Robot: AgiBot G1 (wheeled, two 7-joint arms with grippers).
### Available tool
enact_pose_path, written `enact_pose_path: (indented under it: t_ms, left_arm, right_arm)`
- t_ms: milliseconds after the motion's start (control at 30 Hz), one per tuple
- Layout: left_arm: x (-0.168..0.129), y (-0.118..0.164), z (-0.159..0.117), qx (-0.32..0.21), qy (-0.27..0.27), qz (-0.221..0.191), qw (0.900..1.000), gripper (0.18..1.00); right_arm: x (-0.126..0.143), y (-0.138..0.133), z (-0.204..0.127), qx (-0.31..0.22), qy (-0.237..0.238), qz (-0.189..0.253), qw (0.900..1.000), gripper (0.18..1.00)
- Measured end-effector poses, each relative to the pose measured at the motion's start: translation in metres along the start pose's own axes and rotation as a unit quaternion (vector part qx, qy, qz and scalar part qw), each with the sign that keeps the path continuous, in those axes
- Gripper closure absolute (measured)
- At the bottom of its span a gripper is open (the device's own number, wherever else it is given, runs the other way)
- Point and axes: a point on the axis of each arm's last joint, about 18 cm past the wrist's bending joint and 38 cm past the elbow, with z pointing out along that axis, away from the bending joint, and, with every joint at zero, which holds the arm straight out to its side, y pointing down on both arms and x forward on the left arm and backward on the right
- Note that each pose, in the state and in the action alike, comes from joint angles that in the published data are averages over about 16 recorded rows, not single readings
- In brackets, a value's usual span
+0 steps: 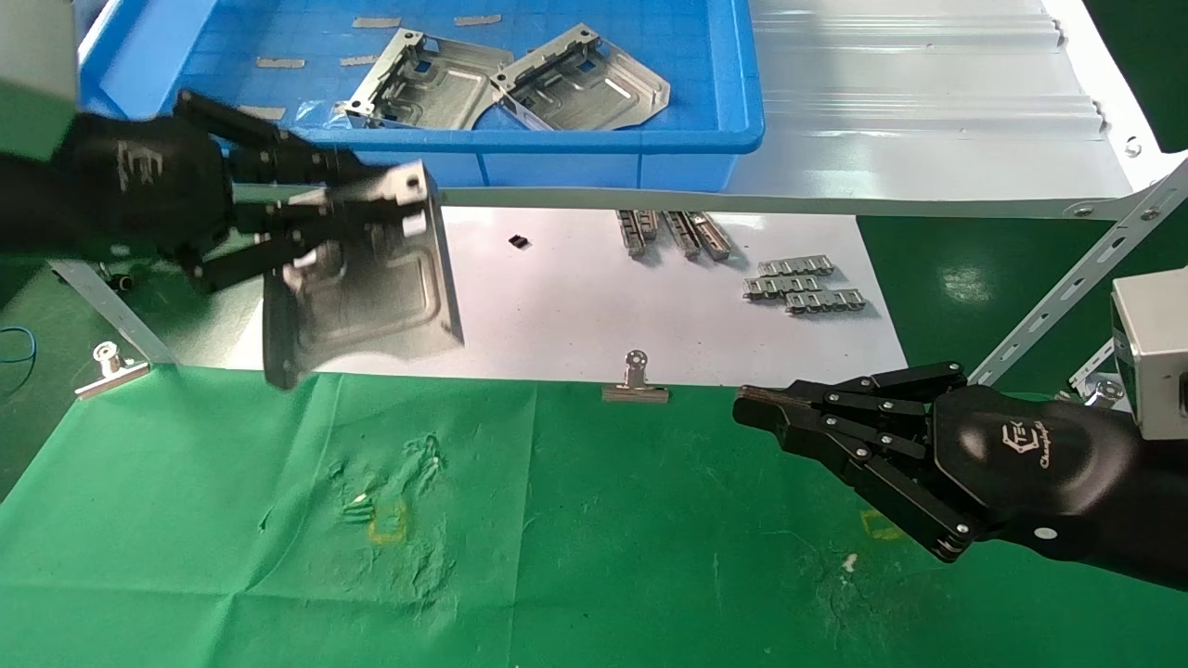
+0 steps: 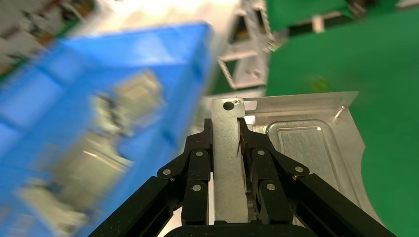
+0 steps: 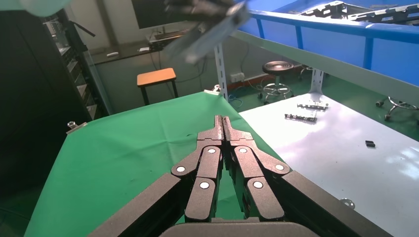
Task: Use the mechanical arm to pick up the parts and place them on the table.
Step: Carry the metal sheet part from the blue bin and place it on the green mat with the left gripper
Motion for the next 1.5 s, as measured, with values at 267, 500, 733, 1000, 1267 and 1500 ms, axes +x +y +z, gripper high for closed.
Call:
enact_pose_path:
  t_ms: [267,500,733,1000,1267,1500]
  left_arm:
    - [0.049,0.05,0.009,-0.071,0.059,0.022,0.9955,0.915]
    - [0.077,0.097,0.024,-0.129,0.073,0.032,0.9884,0.915]
    - [0.097,0.128,0.042,-0.16,0.077,0.04,0.9833,0.915]
    - [0.111,0.147,0.053,-0.173,0.087,0.043,0.9801,0.915]
    - [0.118,0.158,0.057,-0.178,0.095,0.049,0.9781,0.916]
    - [0.119,0.164,0.06,-0.18,0.094,0.06,0.9774,0.912]
  right_arm:
    - [0.0,0.0,0.0,0.0,0.0,0.0,1.0,0.987]
    - [0.0,0.0,0.0,0.0,0.0,0.0,1.0,0.987]
    - [0.0,0.0,0.0,0.0,0.0,0.0,1.0,0.987]
    - [0.0,0.0,0.0,0.0,0.0,0.0,1.0,0.987]
    - [0.0,0.0,0.0,0.0,0.0,0.0,1.0,0.987]
    - [0.0,0.0,0.0,0.0,0.0,0.0,1.0,0.987]
